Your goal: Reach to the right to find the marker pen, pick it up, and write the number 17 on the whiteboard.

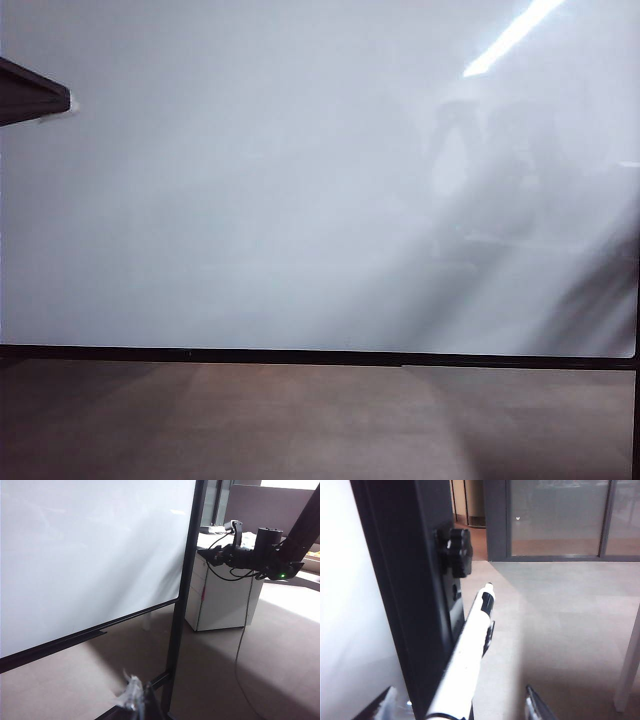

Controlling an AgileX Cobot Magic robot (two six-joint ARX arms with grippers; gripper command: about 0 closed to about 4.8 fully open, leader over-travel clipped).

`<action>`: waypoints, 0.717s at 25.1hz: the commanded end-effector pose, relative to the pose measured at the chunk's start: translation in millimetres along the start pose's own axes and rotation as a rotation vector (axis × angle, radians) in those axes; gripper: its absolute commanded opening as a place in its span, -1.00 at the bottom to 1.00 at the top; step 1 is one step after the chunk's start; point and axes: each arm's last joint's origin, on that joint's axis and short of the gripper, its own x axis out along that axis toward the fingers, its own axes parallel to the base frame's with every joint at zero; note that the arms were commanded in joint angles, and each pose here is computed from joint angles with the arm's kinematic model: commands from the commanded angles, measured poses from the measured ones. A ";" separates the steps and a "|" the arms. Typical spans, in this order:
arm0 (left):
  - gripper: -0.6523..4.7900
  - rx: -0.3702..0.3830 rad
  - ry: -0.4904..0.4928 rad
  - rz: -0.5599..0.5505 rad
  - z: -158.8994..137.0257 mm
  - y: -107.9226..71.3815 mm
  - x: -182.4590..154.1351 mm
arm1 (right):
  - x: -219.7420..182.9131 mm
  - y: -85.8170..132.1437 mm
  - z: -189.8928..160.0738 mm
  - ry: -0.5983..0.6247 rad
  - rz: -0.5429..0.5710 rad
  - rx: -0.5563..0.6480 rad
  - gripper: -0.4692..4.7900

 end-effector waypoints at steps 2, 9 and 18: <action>-0.78 0.001 -0.012 -0.003 1.3 -0.1 0.0 | 0.6 -0.2 4.8 -0.027 0.000 -0.015 0.32; -0.78 0.001 -0.012 -0.003 1.3 -0.1 0.0 | 5.5 2.3 7.5 -0.034 0.012 -0.007 0.25; -0.78 0.001 -0.012 -0.003 1.3 -0.1 0.0 | 7.5 4.5 7.1 -0.033 -0.003 -0.005 0.13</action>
